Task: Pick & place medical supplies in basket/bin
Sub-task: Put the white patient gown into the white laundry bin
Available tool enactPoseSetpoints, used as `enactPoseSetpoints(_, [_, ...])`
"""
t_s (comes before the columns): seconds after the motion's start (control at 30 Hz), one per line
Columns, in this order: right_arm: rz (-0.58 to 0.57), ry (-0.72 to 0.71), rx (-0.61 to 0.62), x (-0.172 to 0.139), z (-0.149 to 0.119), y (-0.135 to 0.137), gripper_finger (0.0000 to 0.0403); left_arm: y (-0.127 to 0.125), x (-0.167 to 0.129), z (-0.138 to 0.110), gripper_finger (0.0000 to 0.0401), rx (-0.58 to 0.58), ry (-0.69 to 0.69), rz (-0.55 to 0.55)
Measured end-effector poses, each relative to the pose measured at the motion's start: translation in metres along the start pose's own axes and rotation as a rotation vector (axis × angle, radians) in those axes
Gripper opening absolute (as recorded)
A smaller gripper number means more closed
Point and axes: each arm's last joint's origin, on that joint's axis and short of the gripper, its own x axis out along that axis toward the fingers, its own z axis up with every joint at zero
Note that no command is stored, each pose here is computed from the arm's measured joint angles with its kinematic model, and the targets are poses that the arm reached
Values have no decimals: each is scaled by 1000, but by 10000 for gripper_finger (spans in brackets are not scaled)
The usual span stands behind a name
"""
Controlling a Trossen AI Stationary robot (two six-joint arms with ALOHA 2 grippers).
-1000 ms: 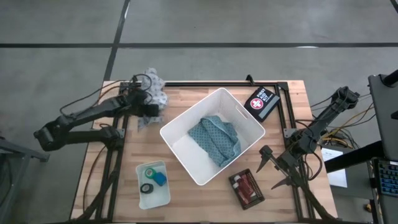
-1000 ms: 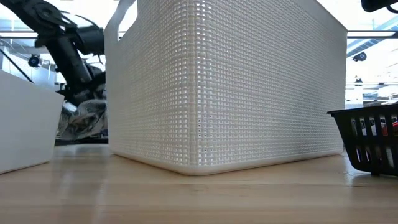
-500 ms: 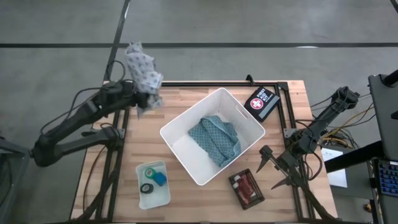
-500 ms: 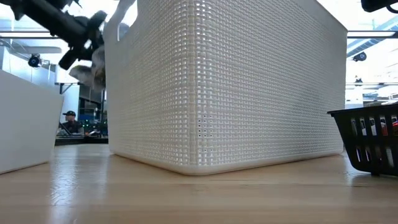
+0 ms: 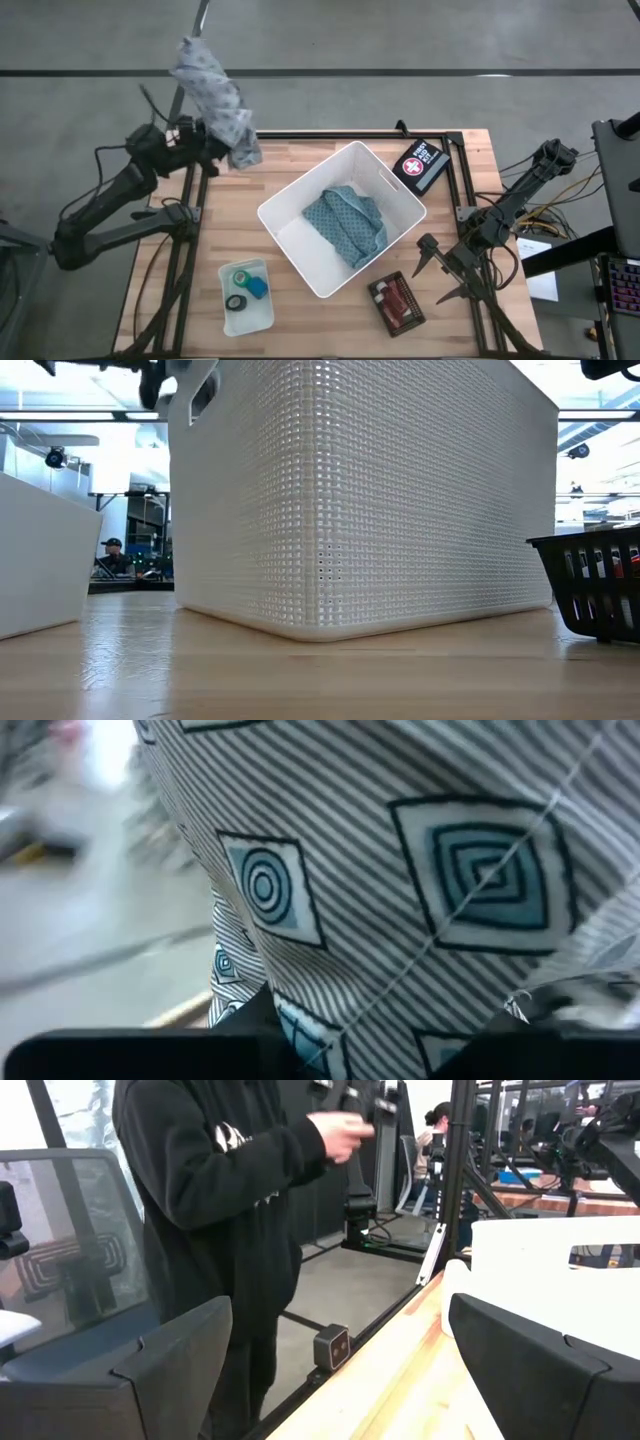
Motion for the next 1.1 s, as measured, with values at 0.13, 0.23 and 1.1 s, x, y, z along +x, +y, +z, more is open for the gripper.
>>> enactPoseSetpoints(0.13, [1,0,0,0,0,0,368,-9,3,15,97,41,-117,-186])
enactPoseSetpoints(0.23, [0,0,0,0,0,0,368,-12,9,17,97,69,-128,-256])
enactPoseSetpoints(1.1, [0,0,0,0,0,0,368,-30,119,0,113,115,28,-443])
